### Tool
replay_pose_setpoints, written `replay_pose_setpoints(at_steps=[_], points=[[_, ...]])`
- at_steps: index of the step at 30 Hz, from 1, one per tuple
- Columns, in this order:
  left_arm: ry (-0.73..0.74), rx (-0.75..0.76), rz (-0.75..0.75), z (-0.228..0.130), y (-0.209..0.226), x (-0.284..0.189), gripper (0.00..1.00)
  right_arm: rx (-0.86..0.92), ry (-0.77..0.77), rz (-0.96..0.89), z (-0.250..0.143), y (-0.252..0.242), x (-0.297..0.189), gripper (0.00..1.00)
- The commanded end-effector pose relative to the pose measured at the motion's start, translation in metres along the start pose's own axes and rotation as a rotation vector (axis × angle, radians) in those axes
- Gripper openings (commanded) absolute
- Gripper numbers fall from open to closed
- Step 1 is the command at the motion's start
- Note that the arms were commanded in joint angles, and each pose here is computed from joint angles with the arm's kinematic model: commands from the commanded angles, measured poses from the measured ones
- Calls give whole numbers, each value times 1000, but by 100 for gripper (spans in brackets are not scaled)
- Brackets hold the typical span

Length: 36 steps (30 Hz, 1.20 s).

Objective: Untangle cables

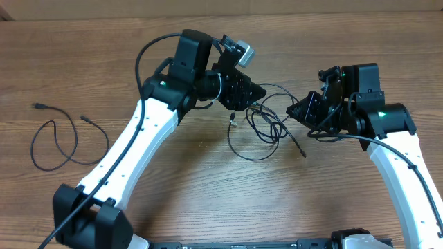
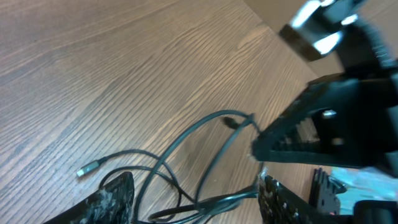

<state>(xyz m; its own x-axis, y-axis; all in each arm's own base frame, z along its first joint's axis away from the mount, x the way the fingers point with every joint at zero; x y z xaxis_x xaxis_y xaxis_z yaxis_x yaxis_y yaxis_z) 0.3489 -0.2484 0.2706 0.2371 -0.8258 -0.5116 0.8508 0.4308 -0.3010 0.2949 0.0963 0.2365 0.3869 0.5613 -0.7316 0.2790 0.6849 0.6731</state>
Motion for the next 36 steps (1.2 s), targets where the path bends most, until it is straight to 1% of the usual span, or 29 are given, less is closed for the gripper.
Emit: replay_pose_setpoints(at_steps=[1, 6, 10, 12, 15, 18, 22, 27, 30, 32, 33, 34, 36], points=[[15, 30, 1, -2, 7, 12, 65, -34, -1, 33, 1, 9, -4, 4], [11, 34, 2, -2, 12, 17, 69, -42, 7, 43, 0, 10, -4, 4], [-14, 55, 6, 3, 13, 17, 71, -66, 28, 74, -3, 14, -5, 4], [-14, 55, 3, 3, 12, 18, 70, -67, 30, 76, -3, 14, -5, 4], [-8, 49, -7, 2, 9, 19, 61, -76, 37, 88, -4, 15, -5, 4], [2, 49, -14, 1, 6, 21, 60, -130, 71, 151, -8, 23, -6, 4], [20, 48, -2, -2, 5, 23, 60, -146, 84, 174, -9, 26, -7, 4], [52, 49, 4, -9, 5, 24, 54, -146, 92, 183, -10, 27, -7, 4], [70, 39, 1, -13, 4, 24, 45, -146, 92, 184, -10, 27, -7, 4], [78, 49, -1, -15, 4, 23, 29, -146, 91, 183, -10, 27, -7, 4], [81, 55, -2, -15, 4, 23, 18, -146, 92, 183, -10, 27, -7, 4], [81, 58, -2, -15, 4, 23, 5, -145, 91, 183, -10, 27, -7, 4], [80, 60, 0, -15, 5, 23, 4, -144, 90, 179, -10, 27, -7, 4]])
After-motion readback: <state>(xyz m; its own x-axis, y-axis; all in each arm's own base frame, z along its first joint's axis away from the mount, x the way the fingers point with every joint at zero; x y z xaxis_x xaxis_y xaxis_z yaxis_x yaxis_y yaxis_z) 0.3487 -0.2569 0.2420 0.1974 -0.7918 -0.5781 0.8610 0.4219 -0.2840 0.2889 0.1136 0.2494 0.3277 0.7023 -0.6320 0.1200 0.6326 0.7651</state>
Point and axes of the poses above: each gripper's point midway between its finger pads, its own x axis out along the fingers, its own y axis along the line the jaws close on, z = x × y, the point moved 5 cm from there along -x, back along the fingers, and after that the axes turned 12 degrees about x, right-handed, at the moved point
